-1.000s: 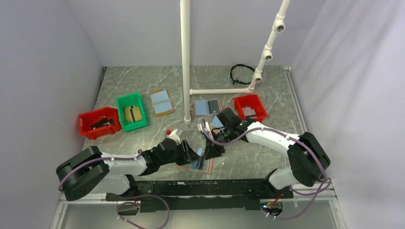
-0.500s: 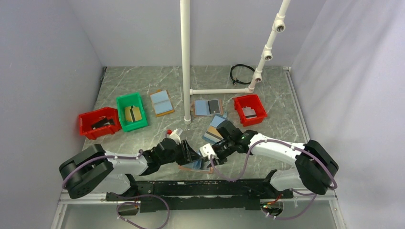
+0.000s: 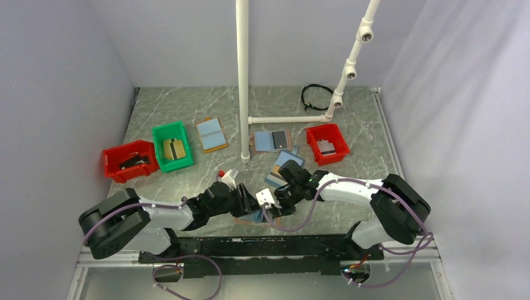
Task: Take the credit cards out of the card holder
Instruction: Remove the credit card from the card holder.
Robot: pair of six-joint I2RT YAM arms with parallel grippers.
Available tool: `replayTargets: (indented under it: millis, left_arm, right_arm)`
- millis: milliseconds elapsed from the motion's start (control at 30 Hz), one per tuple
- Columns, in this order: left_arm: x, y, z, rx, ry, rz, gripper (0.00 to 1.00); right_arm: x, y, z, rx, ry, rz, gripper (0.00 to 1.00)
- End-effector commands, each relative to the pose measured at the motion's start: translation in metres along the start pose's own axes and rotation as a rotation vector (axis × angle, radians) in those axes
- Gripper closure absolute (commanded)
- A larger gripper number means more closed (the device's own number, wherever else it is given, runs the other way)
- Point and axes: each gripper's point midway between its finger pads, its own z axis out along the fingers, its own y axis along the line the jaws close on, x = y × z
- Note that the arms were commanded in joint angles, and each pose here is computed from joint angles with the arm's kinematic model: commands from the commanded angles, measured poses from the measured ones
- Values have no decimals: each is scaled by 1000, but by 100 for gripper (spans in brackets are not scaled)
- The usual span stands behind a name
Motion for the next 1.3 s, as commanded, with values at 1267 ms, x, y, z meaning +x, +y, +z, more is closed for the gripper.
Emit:
replayTargets:
  millis: [1267]
  left_arm:
    - [22, 24, -16, -18, 83, 29, 33]
  right_arm:
    - [2, -19, 14, 9, 32, 36, 66]
